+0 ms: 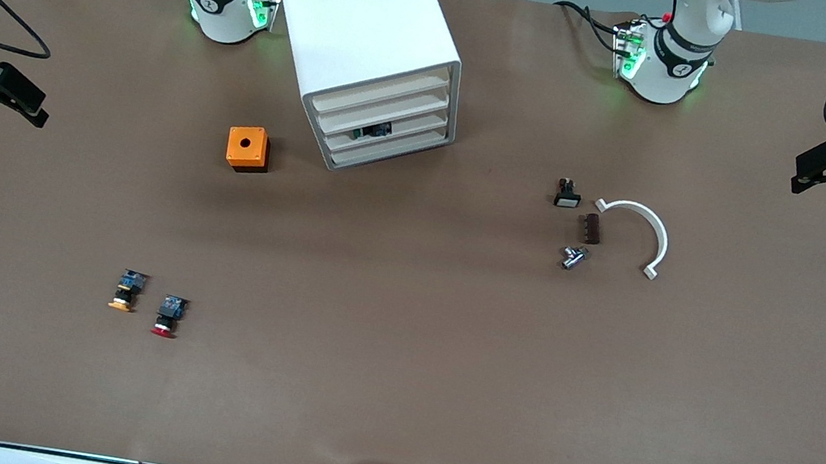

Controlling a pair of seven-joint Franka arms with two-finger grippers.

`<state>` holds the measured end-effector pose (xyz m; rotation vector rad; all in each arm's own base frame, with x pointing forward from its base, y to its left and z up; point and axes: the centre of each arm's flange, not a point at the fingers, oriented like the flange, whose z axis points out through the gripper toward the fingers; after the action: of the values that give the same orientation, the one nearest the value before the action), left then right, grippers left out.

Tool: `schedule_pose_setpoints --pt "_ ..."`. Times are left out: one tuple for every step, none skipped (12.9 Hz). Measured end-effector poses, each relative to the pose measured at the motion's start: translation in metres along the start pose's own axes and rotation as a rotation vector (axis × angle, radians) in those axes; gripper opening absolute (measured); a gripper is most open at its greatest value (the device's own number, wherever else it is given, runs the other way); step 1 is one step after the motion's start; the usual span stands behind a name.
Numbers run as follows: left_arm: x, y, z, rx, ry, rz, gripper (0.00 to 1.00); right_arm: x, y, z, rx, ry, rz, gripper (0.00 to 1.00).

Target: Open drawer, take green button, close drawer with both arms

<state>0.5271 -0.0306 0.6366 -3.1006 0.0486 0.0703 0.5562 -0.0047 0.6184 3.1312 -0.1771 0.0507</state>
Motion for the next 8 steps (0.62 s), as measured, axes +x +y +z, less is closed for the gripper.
schedule_pose_setpoints --pt "0.000 0.000 0.000 0.000 -0.001 0.000 1.00 0.000 0.000 0.000 0.000 0.000 0.000 1.00" --pt "0.001 0.000 0.001 0.000 -0.002 0.000 1.00 0.000 0.000 0.000 0.000 0.000 0.000 1.00" --pt "0.002 0.000 0.003 0.000 -0.005 0.000 1.00 0.000 0.000 0.000 0.000 0.000 0.000 1.00" --pt "0.006 0.001 0.006 0.000 -0.012 0.001 1.00 0.000 0.000 0.000 0.000 -0.001 0.000 1.00" --pt "0.010 0.002 0.012 -0.001 -0.022 0.004 1.00 0.000 0.000 0.000 0.000 -0.001 0.000 1.00" --pt "0.015 0.004 0.020 -0.001 -0.038 0.008 1.00 0.000 0.000 0.000 0.000 -0.001 0.000 1.00" --pt "0.022 0.008 0.030 -0.001 -0.057 0.015 1.00 0.000 0.000 0.000 0.000 -0.002 0.000 1.00" --pt "0.031 0.013 0.045 -0.001 -0.083 0.024 1.00 0.000 0.000 0.000 0.000 -0.002 0.000 1.00"
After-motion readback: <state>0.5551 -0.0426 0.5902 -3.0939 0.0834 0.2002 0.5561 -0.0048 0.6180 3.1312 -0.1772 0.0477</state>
